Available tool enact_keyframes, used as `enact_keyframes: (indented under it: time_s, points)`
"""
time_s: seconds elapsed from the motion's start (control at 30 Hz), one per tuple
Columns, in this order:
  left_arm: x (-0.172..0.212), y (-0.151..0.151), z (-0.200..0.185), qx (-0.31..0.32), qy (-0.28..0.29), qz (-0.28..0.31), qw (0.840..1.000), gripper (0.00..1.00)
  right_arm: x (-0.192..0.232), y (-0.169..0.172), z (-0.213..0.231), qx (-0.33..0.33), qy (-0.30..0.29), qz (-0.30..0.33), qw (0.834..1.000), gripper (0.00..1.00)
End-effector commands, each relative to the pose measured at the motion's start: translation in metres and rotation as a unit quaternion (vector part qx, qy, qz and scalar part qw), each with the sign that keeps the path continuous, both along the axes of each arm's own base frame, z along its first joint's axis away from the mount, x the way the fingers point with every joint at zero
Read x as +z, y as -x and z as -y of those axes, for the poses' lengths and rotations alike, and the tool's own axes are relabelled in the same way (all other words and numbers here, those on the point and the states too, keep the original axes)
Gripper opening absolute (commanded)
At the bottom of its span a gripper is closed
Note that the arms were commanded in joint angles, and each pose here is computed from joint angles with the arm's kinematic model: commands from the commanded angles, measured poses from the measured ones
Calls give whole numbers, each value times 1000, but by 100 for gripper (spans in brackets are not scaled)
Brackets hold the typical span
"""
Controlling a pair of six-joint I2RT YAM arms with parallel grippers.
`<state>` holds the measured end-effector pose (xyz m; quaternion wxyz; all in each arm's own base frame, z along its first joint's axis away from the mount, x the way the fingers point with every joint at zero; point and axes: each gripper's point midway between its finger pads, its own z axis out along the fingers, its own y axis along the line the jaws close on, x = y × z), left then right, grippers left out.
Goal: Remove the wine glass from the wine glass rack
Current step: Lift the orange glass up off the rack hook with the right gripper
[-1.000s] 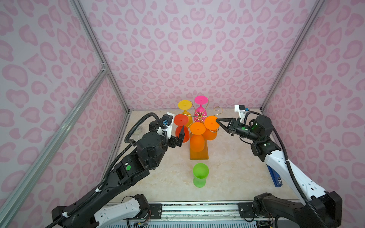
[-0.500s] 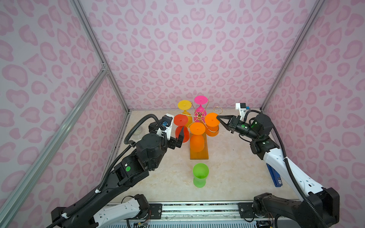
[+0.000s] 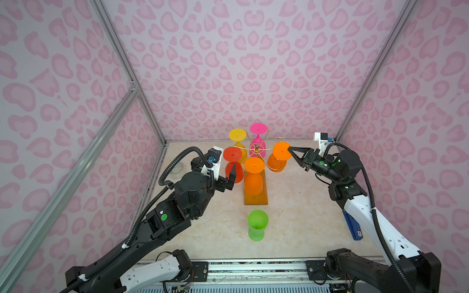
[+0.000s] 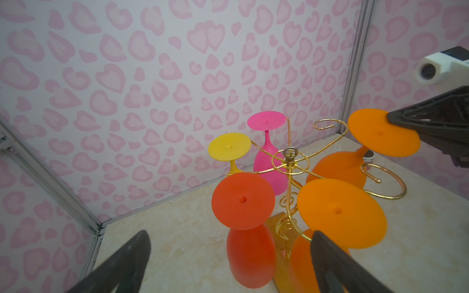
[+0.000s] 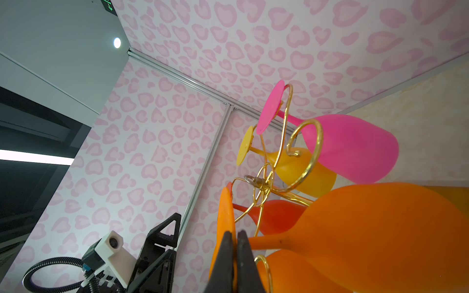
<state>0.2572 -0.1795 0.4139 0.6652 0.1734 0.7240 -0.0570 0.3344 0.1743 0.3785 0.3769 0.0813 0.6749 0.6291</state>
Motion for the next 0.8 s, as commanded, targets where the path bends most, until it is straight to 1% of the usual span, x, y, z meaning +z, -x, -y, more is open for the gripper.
enact_keyframes:
  time_s: [0.0, 0.17, 0.33, 0.43, 0.53, 0.63, 0.77]
  points:
    - [5, -1, 4, -6, 13, 3, 1000, 100, 1, 4, 11, -10, -5, 7, 1000, 0]
    - [6, 0, 13, -25, 25, -2, 999, 100, 3, 11, 41, -53, -6, 12, 998, 0]
    - [13, 2, 31, -75, 60, -11, 995, 100, 22, 23, 69, -96, 1, 43, 994, 0]
    - [24, 2, 38, -109, 89, -12, 990, 94, 44, 34, 78, -118, 16, 79, 990, 0]
    - [39, 2, 45, -151, 123, -9, 981, 93, 65, 45, 83, -139, 37, 114, 983, 0]
    - [53, 3, 52, -198, 154, -7, 968, 93, 95, 59, 85, -156, 49, 163, 973, 0]
    - [64, 2, 60, -265, 203, -17, 943, 90, 134, 80, 90, -182, 47, 228, 955, 0]
